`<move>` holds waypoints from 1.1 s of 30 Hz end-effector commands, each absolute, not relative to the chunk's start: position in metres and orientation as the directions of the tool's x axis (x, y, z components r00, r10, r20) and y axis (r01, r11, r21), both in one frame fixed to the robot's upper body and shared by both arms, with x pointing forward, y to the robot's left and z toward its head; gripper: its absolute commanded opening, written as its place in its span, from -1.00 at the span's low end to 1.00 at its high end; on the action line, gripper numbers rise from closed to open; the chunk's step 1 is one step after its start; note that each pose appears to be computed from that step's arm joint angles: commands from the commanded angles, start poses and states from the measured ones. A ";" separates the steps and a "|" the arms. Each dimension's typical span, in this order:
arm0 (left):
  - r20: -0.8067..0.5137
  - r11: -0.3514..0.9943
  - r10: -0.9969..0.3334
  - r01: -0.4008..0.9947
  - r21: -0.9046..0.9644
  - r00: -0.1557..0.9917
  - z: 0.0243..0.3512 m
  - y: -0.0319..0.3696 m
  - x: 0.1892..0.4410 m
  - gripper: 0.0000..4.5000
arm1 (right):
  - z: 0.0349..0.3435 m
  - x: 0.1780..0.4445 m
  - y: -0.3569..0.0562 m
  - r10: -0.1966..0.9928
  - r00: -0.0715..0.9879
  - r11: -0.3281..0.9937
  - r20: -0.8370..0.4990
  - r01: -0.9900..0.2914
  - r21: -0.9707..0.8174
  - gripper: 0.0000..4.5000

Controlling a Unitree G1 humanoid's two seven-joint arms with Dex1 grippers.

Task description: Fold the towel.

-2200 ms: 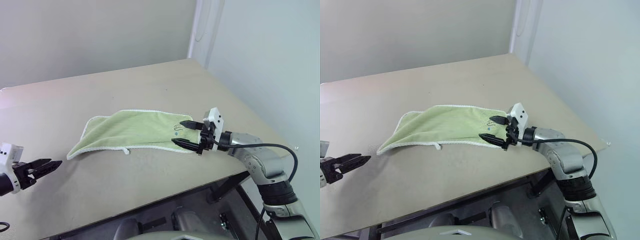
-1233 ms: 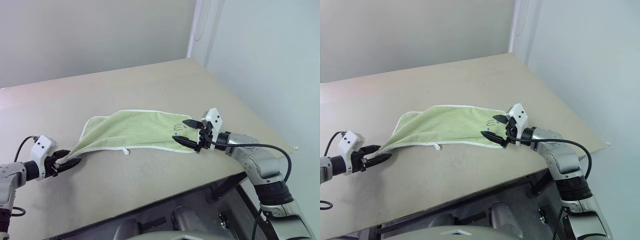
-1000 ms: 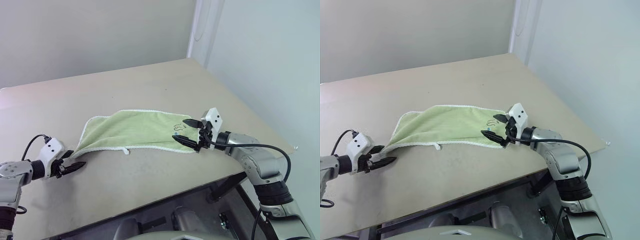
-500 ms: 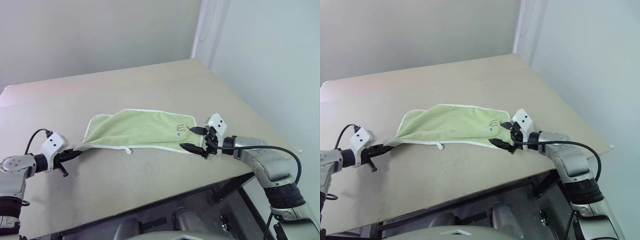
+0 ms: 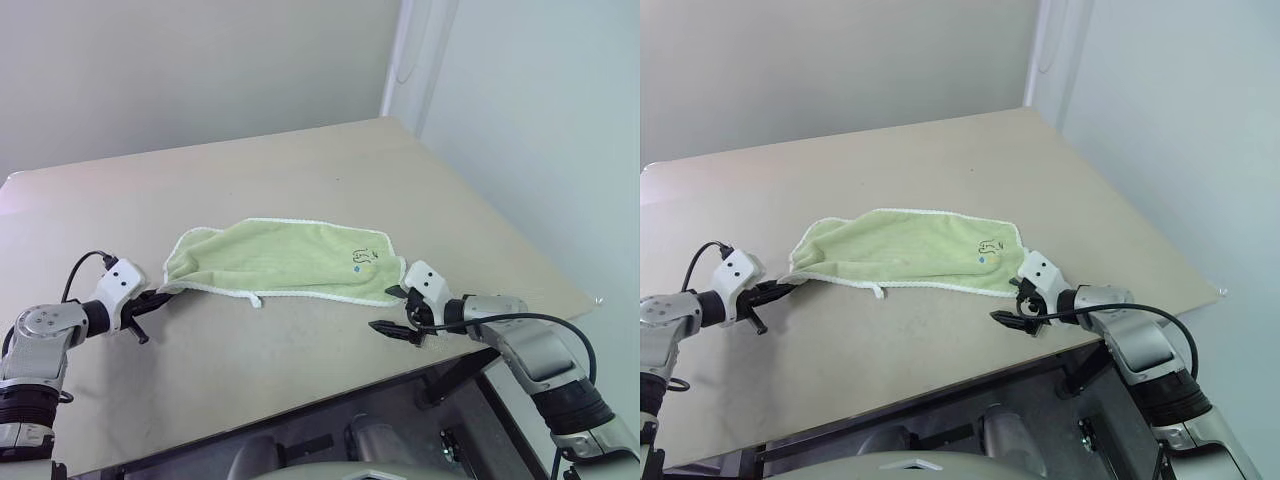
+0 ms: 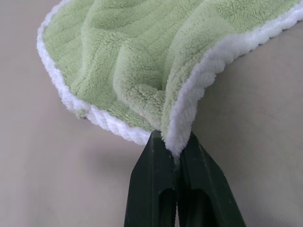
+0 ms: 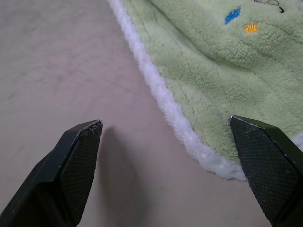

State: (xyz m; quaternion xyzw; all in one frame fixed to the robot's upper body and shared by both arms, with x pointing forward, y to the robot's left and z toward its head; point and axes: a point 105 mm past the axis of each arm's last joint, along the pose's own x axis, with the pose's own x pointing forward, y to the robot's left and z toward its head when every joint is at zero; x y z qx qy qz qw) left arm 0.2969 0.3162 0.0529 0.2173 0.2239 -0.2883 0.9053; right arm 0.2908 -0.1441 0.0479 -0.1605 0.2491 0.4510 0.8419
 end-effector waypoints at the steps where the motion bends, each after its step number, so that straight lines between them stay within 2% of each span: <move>1: -0.501 0.728 -0.430 0.617 0.299 0.751 0.064 0.313 0.303 -1.00 | 0.050 0.303 -0.152 0.640 0.515 0.570 -0.570 -0.816 -0.097 0.92; 3: -0.501 0.728 -0.430 0.616 0.300 0.751 0.064 0.312 0.303 -1.00 | 0.053 0.309 -0.152 0.638 0.533 0.590 -0.555 -0.802 -0.092 0.74; 5: -0.504 0.726 -0.428 0.618 0.302 0.750 0.064 0.313 0.303 -1.00 | 0.053 0.314 -0.154 0.625 0.543 0.602 -0.560 -0.793 -0.097 0.47; 14: -0.502 0.732 -0.424 0.612 0.300 0.754 0.066 0.315 0.302 -1.00 | 0.054 0.320 -0.158 0.610 0.546 0.605 -0.575 -0.789 -0.107 -0.99; 16: -0.494 0.738 -0.427 0.608 0.293 0.757 0.067 0.315 0.303 -1.00 | 0.064 0.320 -0.155 0.644 0.543 0.600 -0.540 -0.796 -0.085 -0.99; 18: -0.466 0.755 -0.442 0.599 0.267 0.766 0.075 0.313 0.305 -1.00 | 0.088 0.320 -0.149 0.708 0.540 0.591 -0.455 -0.806 -0.038 -0.99; 23: -0.289 0.853 -0.462 0.509 0.114 0.839 0.118 0.308 0.328 -1.00 | 0.177 0.323 -0.144 0.840 0.519 0.533 -0.154 -0.843 0.067 -0.99; 28: -0.126 0.919 -0.386 0.392 0.030 0.914 0.162 0.310 0.364 -1.00 | 0.233 0.355 -0.152 0.813 0.582 0.579 0.033 -0.812 0.072 -0.99; 33: -0.096 0.957 -0.277 0.283 0.057 0.956 0.178 0.310 0.401 -1.00 | 0.250 0.407 -0.153 0.710 0.699 0.694 0.089 -0.715 0.079 -0.99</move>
